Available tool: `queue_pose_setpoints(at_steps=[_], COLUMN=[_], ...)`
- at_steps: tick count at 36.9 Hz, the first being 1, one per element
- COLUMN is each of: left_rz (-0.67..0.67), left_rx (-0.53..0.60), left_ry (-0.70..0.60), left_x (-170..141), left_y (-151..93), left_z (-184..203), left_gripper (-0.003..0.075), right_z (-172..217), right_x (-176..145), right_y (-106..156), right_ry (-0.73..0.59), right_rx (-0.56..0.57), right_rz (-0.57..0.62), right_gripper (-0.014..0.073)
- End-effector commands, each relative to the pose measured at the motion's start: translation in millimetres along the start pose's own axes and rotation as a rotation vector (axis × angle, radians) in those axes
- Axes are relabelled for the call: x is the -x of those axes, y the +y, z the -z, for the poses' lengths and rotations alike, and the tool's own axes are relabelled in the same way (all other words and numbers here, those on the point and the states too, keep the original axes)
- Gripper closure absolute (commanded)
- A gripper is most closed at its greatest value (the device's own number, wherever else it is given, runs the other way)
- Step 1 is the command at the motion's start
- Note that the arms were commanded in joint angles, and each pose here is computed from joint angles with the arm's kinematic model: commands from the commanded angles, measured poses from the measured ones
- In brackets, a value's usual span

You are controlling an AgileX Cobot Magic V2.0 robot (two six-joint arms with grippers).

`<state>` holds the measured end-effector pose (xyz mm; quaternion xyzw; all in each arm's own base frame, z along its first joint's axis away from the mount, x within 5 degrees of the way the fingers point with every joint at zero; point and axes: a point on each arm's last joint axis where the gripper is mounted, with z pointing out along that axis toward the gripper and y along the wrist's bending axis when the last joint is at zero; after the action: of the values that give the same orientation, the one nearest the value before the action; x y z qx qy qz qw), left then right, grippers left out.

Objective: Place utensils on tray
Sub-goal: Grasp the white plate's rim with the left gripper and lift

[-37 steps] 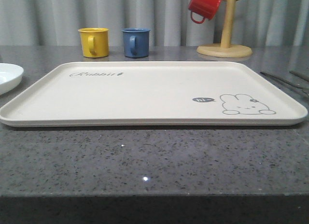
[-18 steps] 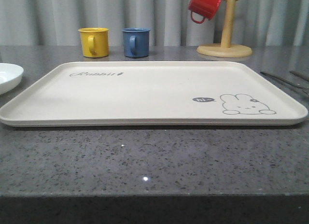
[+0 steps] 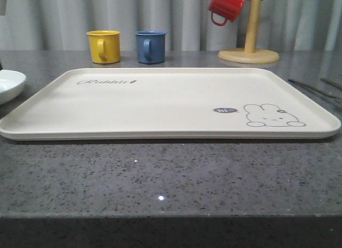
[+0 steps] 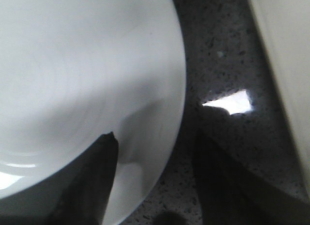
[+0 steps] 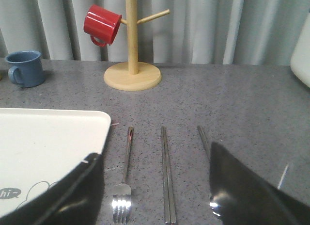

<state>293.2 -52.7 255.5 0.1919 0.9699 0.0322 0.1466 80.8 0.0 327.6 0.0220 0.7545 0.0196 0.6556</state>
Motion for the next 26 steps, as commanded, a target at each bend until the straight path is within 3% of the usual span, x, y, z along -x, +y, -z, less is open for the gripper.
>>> queue_pose_setpoints(at_steps=[1, 8, 12, 19, 26], left_rz=[-0.005, -0.018, -0.027, -0.105, -0.205], left_rx=[0.013, 0.029, 0.049, 0.121, 0.122], left_ry=[-0.064, -0.059, -0.090, -0.262, -0.403], left_x=[8, 7, 9, 21, 39], left_y=[0, 2, 3, -6, -33], left_z=[13, 12, 20, 74, 119], left_gripper=[0.0460, 0.0736, 0.0739, 0.0739, 0.0739], right_z=[2, 2, 2, 2, 2], right_x=[18, 18, 18, 18, 18], right_y=[1, 1, 1, 1, 1], right_ry=[-0.101, -0.101, -0.101, -0.101, -0.101], right_rx=[0.003, 0.003, 0.003, 0.003, 0.003], right_rz=[0.008, 0.008, 0.008, 0.008, 0.008], right_gripper=[0.0097, 0.0097, 0.0097, 0.0097, 0.0097])
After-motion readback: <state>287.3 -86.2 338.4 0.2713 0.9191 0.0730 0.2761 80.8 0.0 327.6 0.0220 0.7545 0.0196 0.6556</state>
